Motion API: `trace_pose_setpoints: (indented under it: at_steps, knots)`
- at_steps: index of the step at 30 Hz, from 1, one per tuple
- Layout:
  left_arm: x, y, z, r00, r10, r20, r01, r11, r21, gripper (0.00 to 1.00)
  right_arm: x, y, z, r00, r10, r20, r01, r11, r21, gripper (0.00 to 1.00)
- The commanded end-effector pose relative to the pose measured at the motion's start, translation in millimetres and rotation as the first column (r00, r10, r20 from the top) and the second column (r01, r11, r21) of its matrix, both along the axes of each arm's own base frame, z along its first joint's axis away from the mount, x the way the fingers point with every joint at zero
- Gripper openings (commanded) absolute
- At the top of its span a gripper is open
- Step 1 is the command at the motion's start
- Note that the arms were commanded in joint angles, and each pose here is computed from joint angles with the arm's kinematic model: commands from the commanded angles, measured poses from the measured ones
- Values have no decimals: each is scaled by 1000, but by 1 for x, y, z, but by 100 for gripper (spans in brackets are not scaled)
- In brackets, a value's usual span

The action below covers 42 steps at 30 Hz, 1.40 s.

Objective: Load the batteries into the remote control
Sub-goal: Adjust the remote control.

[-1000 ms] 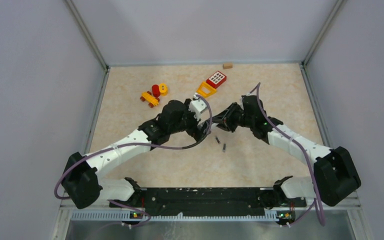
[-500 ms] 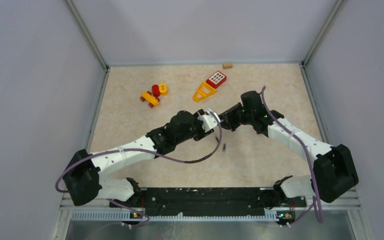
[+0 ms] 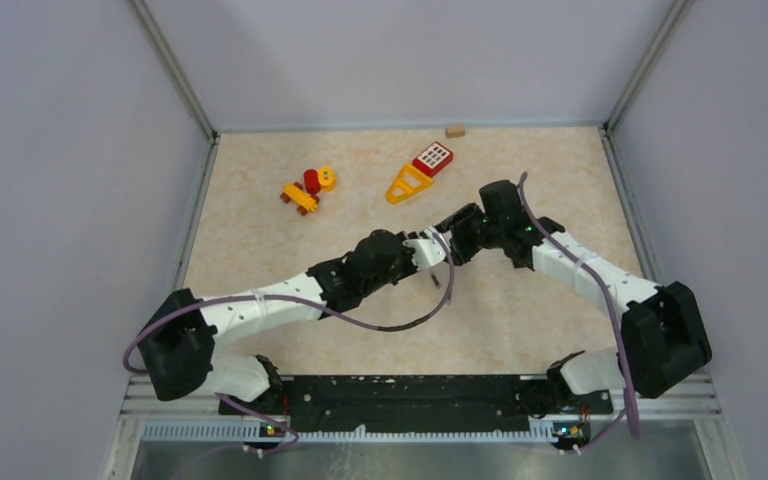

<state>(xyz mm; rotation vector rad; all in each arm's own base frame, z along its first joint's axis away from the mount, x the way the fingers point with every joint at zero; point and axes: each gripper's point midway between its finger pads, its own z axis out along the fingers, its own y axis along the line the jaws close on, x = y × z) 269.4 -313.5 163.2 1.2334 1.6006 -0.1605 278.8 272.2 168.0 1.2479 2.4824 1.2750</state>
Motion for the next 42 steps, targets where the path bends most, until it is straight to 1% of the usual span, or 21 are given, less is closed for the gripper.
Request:
trace_pose_setpoints:
  at_steps: [1,3,5,7,9,11,12,14,15,17,18,20,21,22,23,27,29,32,36,40,42]
  knots:
    - [18,9,25,989,146,-15,-147,984,-105,0,10,-4,43,970,71,233,-64,997,-34,55]
    - [16,8,28,988,145,-62,-152,980,-130,0,7,-10,44,945,132,299,-109,990,-93,62]
    - [10,9,27,982,132,-137,-150,980,-133,0,4,-14,48,911,184,369,-144,981,-133,66]
    - [1,5,30,972,107,-208,-140,978,-152,0,-4,-9,60,833,237,500,-214,971,-105,66]
    - [-14,-5,39,956,35,-292,-97,975,-199,0,-18,-5,67,732,270,626,-293,954,-69,66]
    - [-34,-16,47,928,-59,-367,-34,970,-242,0,-26,-10,75,640,286,713,-318,944,-92,66]
    - [-41,-18,51,914,-95,-396,-12,966,-259,0,-28,-14,79,571,317,757,-314,936,-155,66]
    - [-55,-20,56,877,-170,-450,32,954,-297,0,-29,-26,87,469,374,800,-267,924,-275,67]
    - [-60,-20,60,857,-211,-471,54,944,-325,0,-32,-33,98,392,402,827,-237,913,-332,68]
    - [-66,-17,68,815,-285,-504,88,921,-379,0,-35,-44,107,299,459,837,-180,888,-423,70]
    - [-70,-15,74,786,-317,-532,86,907,-412,0,-39,-46,113,237,488,840,-170,872,-459,71]
    - [-77,-9,87,735,-392,-553,113,876,-469,0,-49,-44,124,114,521,846,-187,847,-497,71]
    - [-83,-7,94,709,-438,-552,144,857,-496,0,-57,-40,127,55,533,845,-220,832,-510,71]
    - [-89,-4,99,688,-473,-550,169,842,-512,0,-61,-37,129,17,539,842,-241,819,-520,72]
    - [-94,-1,104,676,-496,-545,189,831,-523,0,-64,-35,130,-11,549,836,-261,805,-532,72]
    - [-109,13,124,631,-579,-516,248,781,-573,0,-69,-29,129,-82,580,810,-311,758,-574,72]
    - [-115,19,131,608,-615,-502,272,756,-595,0,-76,-22,128,-127,565,816,-365,738,-568,71]
    - [-121,21,137,584,-647,-491,293,732,-615,0,-88,-11,129,-169,512,842,-472,709,-525,70]
    - [-126,21,140,550,-674,-493,307,713,-631,3,-106,4,130,-218,462,860,-572,653,-496,64]
    - [-126,21,139,539,-675,-503,301,712,-634,7,-112,13,135,-236,442,865,-593,640,-489,58]
    - [-128,21,141,529,-684,-502,304,705,-641,8,-113,16,137,-240,433,869,-607,632,-482,49]
